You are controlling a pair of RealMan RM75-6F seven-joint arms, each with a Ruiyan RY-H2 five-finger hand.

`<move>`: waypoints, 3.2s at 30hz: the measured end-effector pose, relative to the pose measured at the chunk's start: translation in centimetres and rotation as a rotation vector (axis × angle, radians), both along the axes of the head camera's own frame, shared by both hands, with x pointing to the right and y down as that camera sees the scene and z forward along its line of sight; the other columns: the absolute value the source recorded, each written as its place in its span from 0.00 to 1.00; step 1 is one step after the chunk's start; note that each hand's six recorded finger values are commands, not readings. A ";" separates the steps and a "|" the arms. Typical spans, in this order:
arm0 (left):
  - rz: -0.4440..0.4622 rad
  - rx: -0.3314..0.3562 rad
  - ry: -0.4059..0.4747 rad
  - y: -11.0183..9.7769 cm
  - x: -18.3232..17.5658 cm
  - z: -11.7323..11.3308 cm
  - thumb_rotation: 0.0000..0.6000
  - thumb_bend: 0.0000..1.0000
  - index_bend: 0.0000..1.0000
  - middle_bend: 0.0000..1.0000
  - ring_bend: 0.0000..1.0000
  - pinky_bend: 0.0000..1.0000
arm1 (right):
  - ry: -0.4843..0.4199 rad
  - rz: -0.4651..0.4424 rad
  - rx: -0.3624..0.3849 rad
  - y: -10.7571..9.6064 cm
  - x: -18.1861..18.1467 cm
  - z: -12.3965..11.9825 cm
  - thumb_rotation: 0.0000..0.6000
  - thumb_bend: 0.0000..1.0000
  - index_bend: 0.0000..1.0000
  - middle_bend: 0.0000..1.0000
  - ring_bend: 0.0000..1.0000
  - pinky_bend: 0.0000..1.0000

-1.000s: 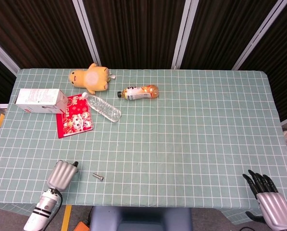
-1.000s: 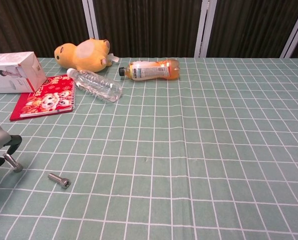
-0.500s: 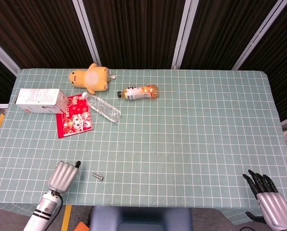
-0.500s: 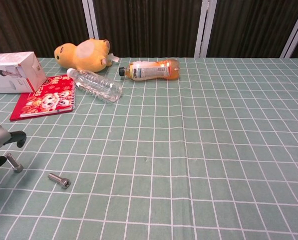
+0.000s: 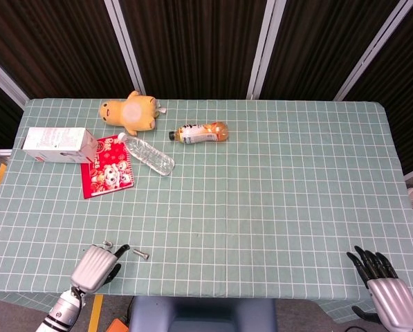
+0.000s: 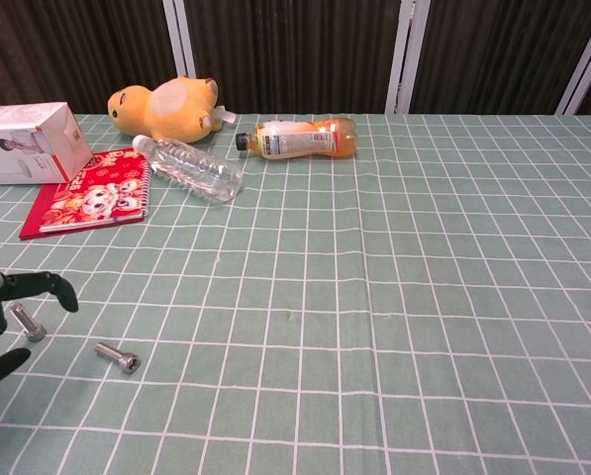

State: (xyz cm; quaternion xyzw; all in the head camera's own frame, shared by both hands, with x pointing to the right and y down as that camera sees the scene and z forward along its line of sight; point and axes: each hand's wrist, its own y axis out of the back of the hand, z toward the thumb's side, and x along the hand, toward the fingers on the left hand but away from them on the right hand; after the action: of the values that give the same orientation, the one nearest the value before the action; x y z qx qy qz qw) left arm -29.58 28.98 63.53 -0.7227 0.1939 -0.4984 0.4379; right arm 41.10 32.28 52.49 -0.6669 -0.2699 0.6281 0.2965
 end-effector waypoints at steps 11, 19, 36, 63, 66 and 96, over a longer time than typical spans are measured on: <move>-0.036 -0.026 0.070 -0.3 0.7 3.6 1.00 0.43 0.43 1.00 1.00 1.00 | -0.002 0.006 0.005 -0.1 0.2 -0.2 1.00 0.16 0.00 0.00 0.00 0.00; -0.054 -0.038 0.055 -0.3 0.9 5.3 1.00 0.42 0.42 1.00 1.00 1.00 | 0.001 0.006 0.001 -0.1 0.2 0.0 1.00 0.16 0.00 0.00 0.00 0.00; -0.064 -0.060 0.023 -0.6 0.9 6.9 1.00 0.41 0.47 1.00 1.00 1.00 | 0.000 0.011 0.004 -0.2 0.3 -0.1 1.00 0.16 0.00 0.00 0.00 0.00; -0.056 -0.035 0.054 -0.8 1.3 5.2 1.00 0.42 0.55 1.00 1.00 1.00 | 0.003 0.010 0.003 -0.2 0.3 0.0 1.00 0.16 0.00 0.00 0.00 0.00; -0.052 -0.030 0.060 -0.8 1.5 4.8 1.00 0.42 0.55 1.00 1.00 1.00 | 0.003 0.010 0.001 -0.2 0.3 0.0 1.00 0.16 0.00 0.00 0.00 0.00; 0.048 0.000 0.024 -0.4 4.5 2.5 1.00 0.41 0.39 1.00 1.00 1.00 | -0.004 0.011 0.001 -0.2 0.4 -0.2 1.00 0.16 0.00 0.00 0.00 0.00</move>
State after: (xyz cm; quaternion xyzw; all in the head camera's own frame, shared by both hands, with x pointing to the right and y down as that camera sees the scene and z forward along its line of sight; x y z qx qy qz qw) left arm -25.10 28.59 66.06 -0.7331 0.1818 -0.4792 0.4472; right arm 41.46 32.06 52.27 -0.6666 -0.2745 0.6281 0.2929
